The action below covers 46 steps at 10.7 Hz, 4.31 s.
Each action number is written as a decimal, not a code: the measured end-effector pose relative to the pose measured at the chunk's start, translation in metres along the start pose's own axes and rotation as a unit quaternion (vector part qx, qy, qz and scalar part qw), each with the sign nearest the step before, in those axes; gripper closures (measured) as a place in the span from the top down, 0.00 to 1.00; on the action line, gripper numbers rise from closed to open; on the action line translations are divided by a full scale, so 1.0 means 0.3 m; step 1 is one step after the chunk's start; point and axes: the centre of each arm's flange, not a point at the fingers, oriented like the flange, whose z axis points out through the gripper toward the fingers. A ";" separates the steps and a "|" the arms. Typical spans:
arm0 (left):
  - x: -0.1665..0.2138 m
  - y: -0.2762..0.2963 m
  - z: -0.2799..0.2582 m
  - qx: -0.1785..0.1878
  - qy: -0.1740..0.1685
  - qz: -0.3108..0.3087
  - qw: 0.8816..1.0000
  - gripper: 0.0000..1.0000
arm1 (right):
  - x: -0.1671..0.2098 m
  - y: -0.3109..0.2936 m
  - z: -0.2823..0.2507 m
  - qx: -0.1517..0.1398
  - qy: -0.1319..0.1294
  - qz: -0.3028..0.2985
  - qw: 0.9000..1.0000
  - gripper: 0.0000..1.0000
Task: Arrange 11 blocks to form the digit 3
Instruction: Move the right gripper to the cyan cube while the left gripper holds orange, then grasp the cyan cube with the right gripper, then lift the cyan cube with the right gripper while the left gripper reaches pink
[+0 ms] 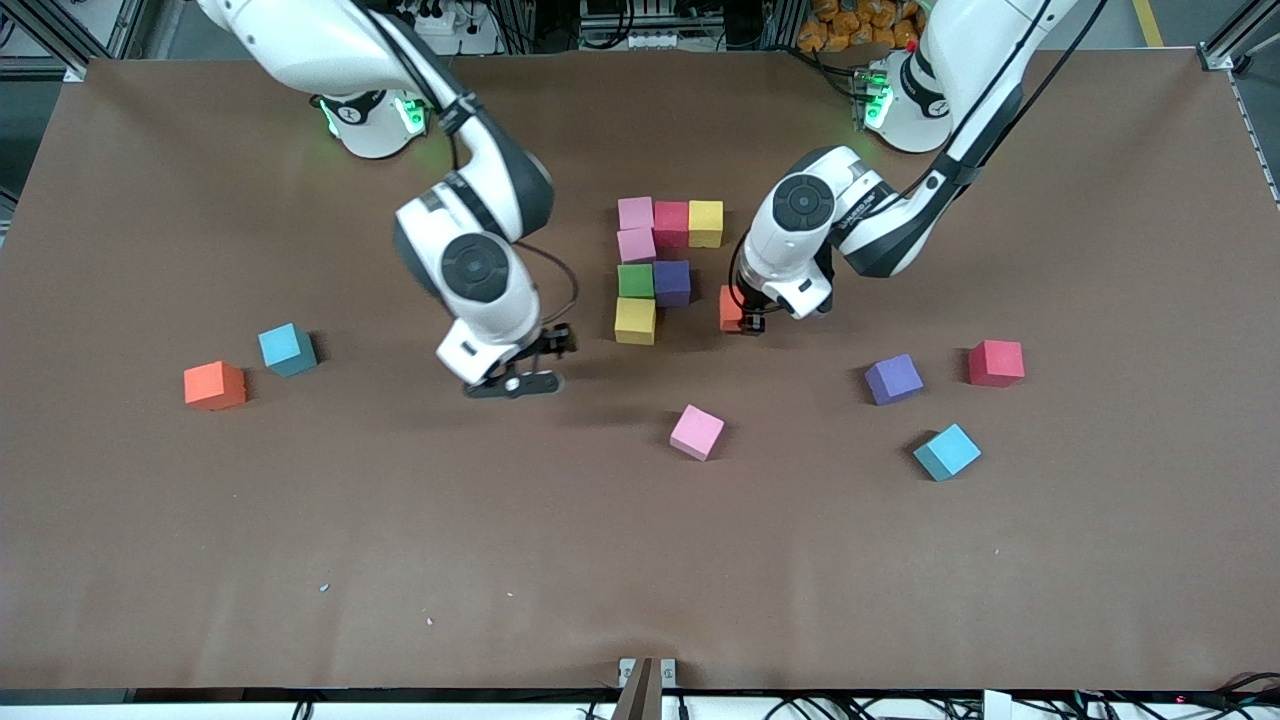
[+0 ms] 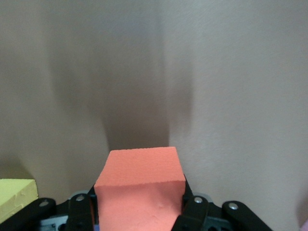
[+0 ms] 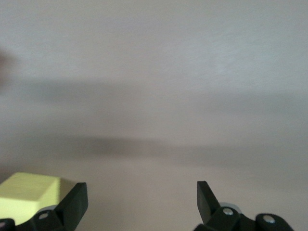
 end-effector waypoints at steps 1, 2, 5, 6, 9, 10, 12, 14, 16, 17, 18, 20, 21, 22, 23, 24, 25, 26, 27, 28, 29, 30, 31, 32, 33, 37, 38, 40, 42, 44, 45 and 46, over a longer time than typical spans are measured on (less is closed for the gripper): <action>-0.010 -0.023 0.012 0.002 -0.001 -0.004 1.000 0.59 | 0.012 0.070 -0.006 -0.008 -0.001 -0.021 1.000 1.00; -0.037 -0.052 0.021 0.004 0.000 -0.004 1.000 0.59 | 0.020 0.153 -0.011 -0.017 -0.002 -0.044 0.999 1.00; -0.083 -0.095 0.030 0.005 0.000 -0.004 1.000 0.59 | 0.001 0.431 0.003 -0.038 -0.022 -0.088 0.995 1.00; -0.083 -0.097 0.033 0.005 -0.001 -0.004 1.000 0.59 | -0.022 0.520 0.037 -0.042 -0.038 -0.102 0.993 1.00; -0.087 -0.100 0.041 0.003 -0.008 -0.004 1.000 0.59 | -0.099 0.793 0.145 -0.045 -0.080 -0.112 0.989 1.00; -0.089 -0.102 0.046 0.003 -0.010 -0.003 1.000 0.59 | -0.129 0.876 0.171 -0.044 -0.091 -0.108 0.989 1.00; -0.091 -0.107 0.057 0.006 -0.012 -0.003 1.000 0.59 | -0.168 1.092 0.199 -0.040 -0.096 -0.118 0.988 1.00; -0.096 -0.114 0.072 0.009 -0.015 -0.002 1.000 0.59 | -0.227 1.323 0.226 -0.040 -0.091 -0.119 0.988 1.00; -0.104 -0.123 0.081 0.011 -0.017 0.001 1.000 0.59 | -0.280 1.355 0.295 -0.039 -0.087 -0.118 0.988 1.00; -0.106 -0.125 0.084 0.012 -0.017 0.002 1.000 0.59 | -0.298 1.340 0.328 -0.040 -0.084 -0.123 0.988 1.00; -0.106 -0.126 0.086 0.012 -0.017 0.002 1.000 0.59 | -0.311 1.325 0.352 -0.037 -0.086 -0.124 0.988 1.00; -0.106 -0.127 0.090 0.013 -0.018 0.002 1.000 0.59 | -0.319 1.298 0.377 -0.029 -0.087 -0.121 0.988 1.00; -0.107 -0.126 0.092 0.012 -0.020 0.001 1.000 0.59 | -0.311 1.289 0.374 -0.031 -0.080 -0.124 0.989 1.00; -0.108 -0.127 0.094 0.012 -0.022 0.001 1.000 0.59 | -0.302 1.288 0.372 -0.035 -0.070 -0.125 0.989 1.00; -0.108 -0.128 0.099 0.014 -0.022 0.001 1.000 0.59 | -0.297 1.289 0.380 -0.038 -0.064 -0.125 0.989 1.00; -0.108 -0.129 0.102 0.015 -0.023 0.001 1.000 0.59 | -0.295 1.289 0.396 -0.041 -0.063 -0.125 0.989 1.00; -0.108 -0.130 0.104 0.015 -0.023 0.001 1.000 0.59 | -0.295 1.289 0.420 -0.044 -0.065 -0.126 0.989 1.00; -0.109 -0.130 0.106 0.015 -0.024 0.001 1.000 0.59 | -0.292 1.288 0.443 -0.048 -0.065 -0.127 0.989 1.00; -0.110 -0.131 0.108 0.016 -0.024 0.001 1.000 0.59 | -0.290 1.286 0.463 -0.051 -0.066 -0.129 0.988 1.00; -0.110 -0.131 0.110 0.016 -0.024 0.001 1.000 0.59 | -0.290 1.284 0.477 -0.053 -0.069 -0.130 0.988 1.00; -0.112 -0.133 0.111 0.016 -0.025 0.002 1.000 0.59 | -0.288 1.279 0.483 -0.053 -0.068 -0.131 0.988 1.00; -0.113 -0.134 0.111 0.016 -0.025 0.002 1.000 0.59 | -0.282 1.269 0.484 -0.046 -0.063 -0.123 0.989 1.00; -0.113 -0.134 0.111 0.016 -0.025 0.003 1.000 0.59 | -0.271 1.245 0.488 -0.032 -0.056 -0.112 0.992 1.00; -0.113 -0.134 0.111 0.016 -0.025 0.002 1.000 0.59 | -0.261 1.227 0.499 -0.023 -0.055 -0.115 0.992 0.99; -0.113 -0.134 0.112 0.016 -0.025 0.002 1.000 0.59 | -0.258 1.225 0.514 -0.020 -0.058 -0.125 0.990 0.91; -0.113 -0.129 0.109 0.015 -0.025 0.002 1.000 1.00 | -0.244 1.255 0.533 -0.019 -0.061 -0.170 0.983 0.83; -0.116 -0.124 0.103 0.013 -0.027 0.002 1.000 1.00 | -0.236 1.264 0.532 -0.020 -0.060 -0.174 0.983 0.81; -0.123 -0.109 0.074 0.004 -0.027 0.003 1.000 1.00 | -0.228 1.265 0.530 -0.021 -0.059 -0.177 0.982 0.59; -0.138 -0.085 0.014 -0.006 -0.019 0.004 1.000 1.00 | -0.210 1.255 0.516 -0.023 -0.054 -0.180 0.982 0.58; -0.176 -0.053 -0.068 -0.013 -0.008 0.008 1.000 1.00 | -0.185 1.228 0.489 -0.011 -0.062 -0.180 0.982 0.58; -0.191 -0.023 -0.112 -0.018 -0.007 0.006 1.000 1.00 | -0.161 1.195 0.458 0.008 -0.071 -0.177 0.982 0.58; -0.207 0.010 -0.157 -0.026 -0.011 0.005 1.000 1.00 | -0.128 1.150 0.413 0.023 -0.077 -0.179 0.981 0.58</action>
